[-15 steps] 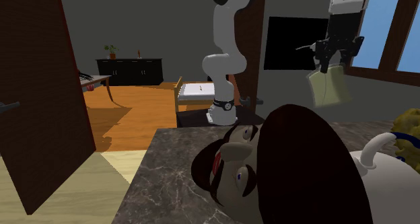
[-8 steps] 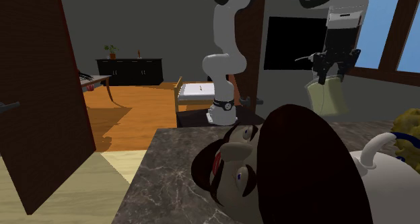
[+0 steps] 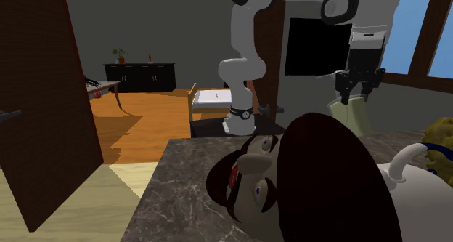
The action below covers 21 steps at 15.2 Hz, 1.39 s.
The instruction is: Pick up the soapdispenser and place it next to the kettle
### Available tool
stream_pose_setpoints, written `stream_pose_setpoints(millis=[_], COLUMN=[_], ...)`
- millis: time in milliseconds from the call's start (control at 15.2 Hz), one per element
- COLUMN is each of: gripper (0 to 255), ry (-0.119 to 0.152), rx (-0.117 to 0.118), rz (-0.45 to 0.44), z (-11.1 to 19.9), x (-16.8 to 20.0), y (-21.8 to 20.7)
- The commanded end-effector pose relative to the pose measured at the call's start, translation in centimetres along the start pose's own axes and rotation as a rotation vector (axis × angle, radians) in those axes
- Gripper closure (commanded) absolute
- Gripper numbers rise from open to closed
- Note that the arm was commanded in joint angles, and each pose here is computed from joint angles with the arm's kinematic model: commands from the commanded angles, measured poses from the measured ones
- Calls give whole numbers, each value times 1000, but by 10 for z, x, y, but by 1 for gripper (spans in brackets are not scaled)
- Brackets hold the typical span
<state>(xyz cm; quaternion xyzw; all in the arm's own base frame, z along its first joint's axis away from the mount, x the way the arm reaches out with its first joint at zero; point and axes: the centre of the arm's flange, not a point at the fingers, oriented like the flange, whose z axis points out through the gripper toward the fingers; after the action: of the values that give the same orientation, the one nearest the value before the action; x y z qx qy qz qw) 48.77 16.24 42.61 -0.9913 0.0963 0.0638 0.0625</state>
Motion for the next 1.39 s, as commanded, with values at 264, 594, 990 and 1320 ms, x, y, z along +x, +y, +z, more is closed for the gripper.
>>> stream_pose_setpoints(millis=[264, 594, 990, 1320], gripper=[255, 255, 255, 255], ry=[1, 1, 1, 1], rx=[0, 0, 0, 0], rz=[0, 0, 0, 0], z=[31, 57, 79, 79], x=[4, 8, 11, 11], y=[4, 7, 10, 10])
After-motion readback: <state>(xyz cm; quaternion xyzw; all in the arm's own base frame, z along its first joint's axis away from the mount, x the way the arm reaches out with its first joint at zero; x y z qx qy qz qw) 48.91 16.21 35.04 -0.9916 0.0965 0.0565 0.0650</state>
